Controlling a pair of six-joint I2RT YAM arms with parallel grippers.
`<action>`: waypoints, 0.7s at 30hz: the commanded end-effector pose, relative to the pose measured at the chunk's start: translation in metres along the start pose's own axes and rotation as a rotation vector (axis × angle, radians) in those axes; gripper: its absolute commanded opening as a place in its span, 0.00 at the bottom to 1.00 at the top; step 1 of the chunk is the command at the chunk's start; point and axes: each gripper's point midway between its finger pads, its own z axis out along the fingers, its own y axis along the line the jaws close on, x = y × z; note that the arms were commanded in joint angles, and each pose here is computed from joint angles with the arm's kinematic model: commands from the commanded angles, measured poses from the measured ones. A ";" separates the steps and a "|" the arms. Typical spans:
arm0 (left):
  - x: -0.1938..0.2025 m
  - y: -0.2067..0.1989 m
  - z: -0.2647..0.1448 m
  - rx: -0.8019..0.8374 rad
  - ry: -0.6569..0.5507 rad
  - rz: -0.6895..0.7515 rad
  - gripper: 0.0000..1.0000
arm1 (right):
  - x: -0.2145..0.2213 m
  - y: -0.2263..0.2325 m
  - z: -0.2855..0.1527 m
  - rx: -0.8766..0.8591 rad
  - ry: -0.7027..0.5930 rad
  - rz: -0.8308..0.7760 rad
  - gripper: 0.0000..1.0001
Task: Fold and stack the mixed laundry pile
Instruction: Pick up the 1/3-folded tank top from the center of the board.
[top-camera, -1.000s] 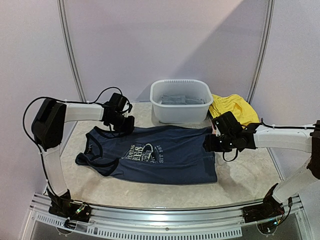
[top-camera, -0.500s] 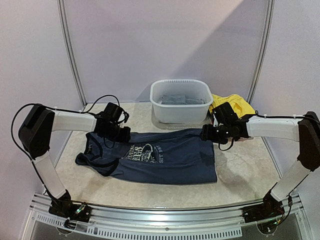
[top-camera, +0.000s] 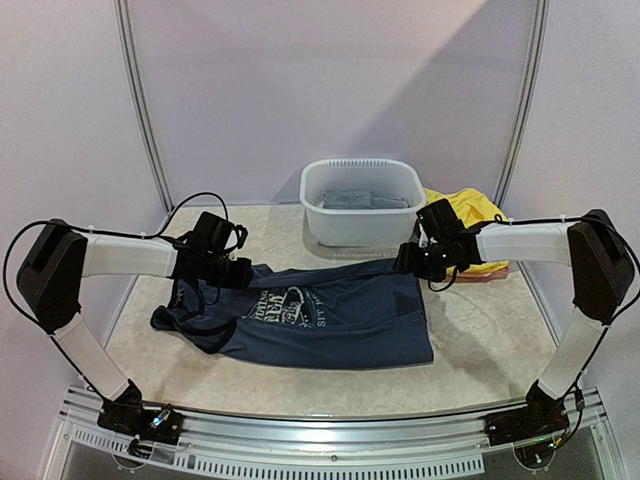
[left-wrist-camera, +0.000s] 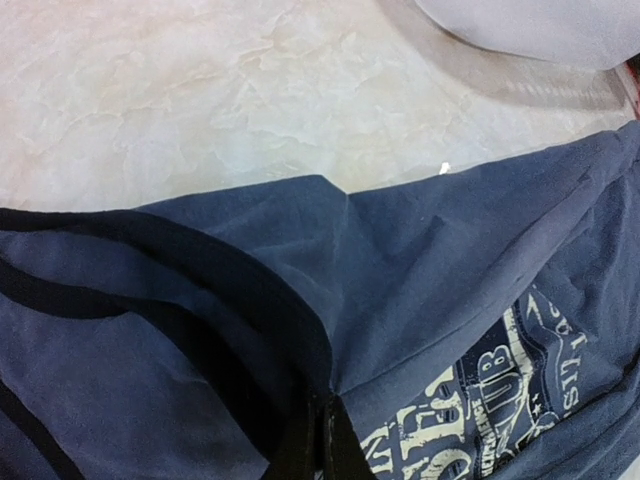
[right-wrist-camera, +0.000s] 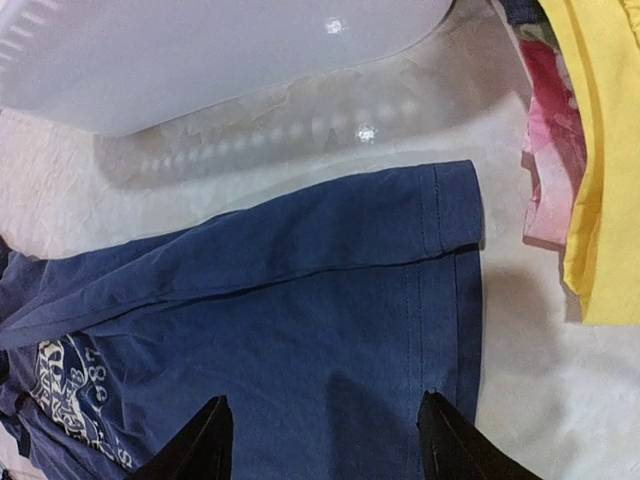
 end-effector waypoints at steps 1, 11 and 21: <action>0.005 -0.001 0.008 -0.006 -0.003 0.010 0.00 | -0.013 -0.003 0.020 -0.003 -0.002 0.036 0.62; 0.007 -0.001 0.011 -0.009 0.010 0.016 0.00 | -0.029 -0.028 0.049 0.042 -0.018 0.023 0.56; 0.005 -0.002 0.015 -0.011 0.014 0.021 0.00 | -0.030 -0.042 0.074 0.081 -0.004 -0.019 0.51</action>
